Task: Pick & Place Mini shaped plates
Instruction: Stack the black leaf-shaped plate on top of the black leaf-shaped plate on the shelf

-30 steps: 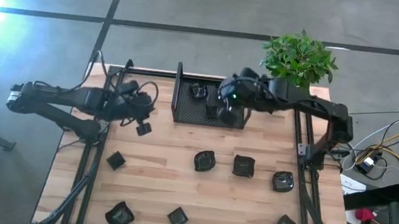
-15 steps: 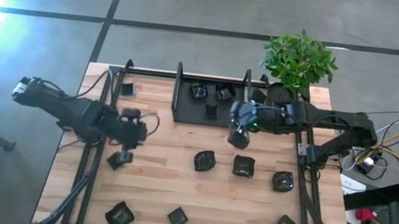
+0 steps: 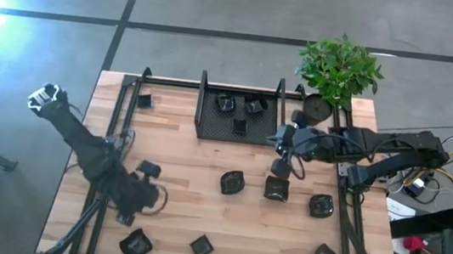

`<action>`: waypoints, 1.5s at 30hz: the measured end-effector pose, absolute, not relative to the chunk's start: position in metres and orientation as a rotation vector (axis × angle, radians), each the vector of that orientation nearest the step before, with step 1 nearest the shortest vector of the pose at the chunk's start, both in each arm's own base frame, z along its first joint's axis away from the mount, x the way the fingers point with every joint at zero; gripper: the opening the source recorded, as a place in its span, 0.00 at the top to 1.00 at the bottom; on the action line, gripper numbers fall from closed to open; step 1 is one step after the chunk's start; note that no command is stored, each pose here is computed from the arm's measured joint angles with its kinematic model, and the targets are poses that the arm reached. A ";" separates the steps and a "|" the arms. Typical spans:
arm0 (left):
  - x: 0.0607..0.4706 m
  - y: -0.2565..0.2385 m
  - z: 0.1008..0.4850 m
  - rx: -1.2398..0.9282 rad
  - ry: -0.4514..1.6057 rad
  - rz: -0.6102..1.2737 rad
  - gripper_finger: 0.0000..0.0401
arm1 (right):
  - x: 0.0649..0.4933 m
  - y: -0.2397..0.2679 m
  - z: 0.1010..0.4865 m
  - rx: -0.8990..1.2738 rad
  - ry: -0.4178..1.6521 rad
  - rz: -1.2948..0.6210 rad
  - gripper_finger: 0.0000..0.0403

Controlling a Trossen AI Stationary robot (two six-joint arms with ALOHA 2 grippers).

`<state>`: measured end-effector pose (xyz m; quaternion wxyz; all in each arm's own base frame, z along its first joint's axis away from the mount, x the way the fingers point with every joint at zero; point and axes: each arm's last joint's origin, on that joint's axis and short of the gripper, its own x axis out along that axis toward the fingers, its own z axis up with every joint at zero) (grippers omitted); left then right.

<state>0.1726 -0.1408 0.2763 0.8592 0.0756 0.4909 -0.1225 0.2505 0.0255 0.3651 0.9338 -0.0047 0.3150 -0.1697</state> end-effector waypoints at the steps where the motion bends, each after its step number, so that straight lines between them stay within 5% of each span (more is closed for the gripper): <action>1: 0.175 -0.144 0.273 0.193 1.019 -0.237 0.85 | 0.249 0.027 0.365 -0.008 0.636 -0.341 0.96; 14: 0.209 -0.144 0.255 0.405 0.893 0.014 0.85 | 0.252 0.038 0.343 0.006 0.712 -0.200 0.96; 33: 0.311 -0.073 0.216 -0.169 0.769 0.317 0.85 | 0.251 0.053 0.340 -0.045 0.724 -0.130 0.96; 45: 0.341 -0.031 0.177 -0.481 0.797 0.429 0.85 | 0.247 0.067 0.340 -0.065 0.722 -0.076 0.96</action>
